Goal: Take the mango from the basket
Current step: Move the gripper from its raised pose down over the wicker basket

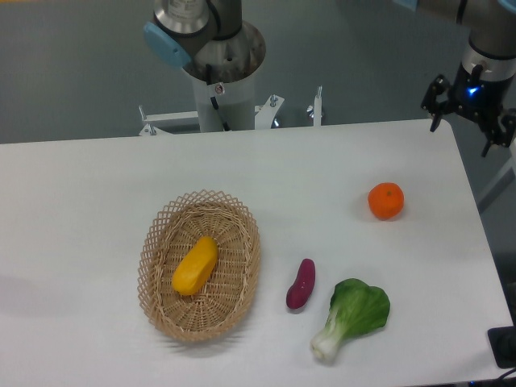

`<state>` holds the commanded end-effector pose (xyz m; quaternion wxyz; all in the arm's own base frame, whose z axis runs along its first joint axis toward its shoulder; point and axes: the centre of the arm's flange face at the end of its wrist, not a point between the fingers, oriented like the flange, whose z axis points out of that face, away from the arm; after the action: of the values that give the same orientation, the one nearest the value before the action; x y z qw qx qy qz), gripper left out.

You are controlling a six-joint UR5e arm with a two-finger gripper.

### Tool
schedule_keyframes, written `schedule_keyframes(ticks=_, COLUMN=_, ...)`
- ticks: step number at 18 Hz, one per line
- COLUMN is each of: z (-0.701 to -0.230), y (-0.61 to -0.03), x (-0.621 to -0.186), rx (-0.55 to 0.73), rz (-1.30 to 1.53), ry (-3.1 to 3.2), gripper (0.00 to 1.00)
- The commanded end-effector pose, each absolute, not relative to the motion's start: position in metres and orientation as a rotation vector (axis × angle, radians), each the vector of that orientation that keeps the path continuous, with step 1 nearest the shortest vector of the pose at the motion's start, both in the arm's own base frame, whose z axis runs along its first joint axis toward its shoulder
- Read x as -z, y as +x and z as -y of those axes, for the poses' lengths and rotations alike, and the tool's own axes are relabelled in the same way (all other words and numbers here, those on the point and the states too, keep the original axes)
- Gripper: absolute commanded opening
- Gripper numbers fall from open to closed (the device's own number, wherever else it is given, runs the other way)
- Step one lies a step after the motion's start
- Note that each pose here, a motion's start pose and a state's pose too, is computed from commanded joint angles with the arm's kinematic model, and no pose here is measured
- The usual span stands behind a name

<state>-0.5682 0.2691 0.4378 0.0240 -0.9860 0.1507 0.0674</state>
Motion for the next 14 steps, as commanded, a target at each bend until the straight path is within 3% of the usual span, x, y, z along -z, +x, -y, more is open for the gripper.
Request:
schedule_keyframes(ticks=8, z=-0.268, y=-0.542, x=-0.430, rx=-0.165, rz=-0.471, ry=-3.051, gripper=1.00)
schedule_keyframes(ticks=14, z=-0.284, y=-0.496, x=-0.429, rx=-0.085, rz=-0.183, ry=-2.928, gripper=1.00)
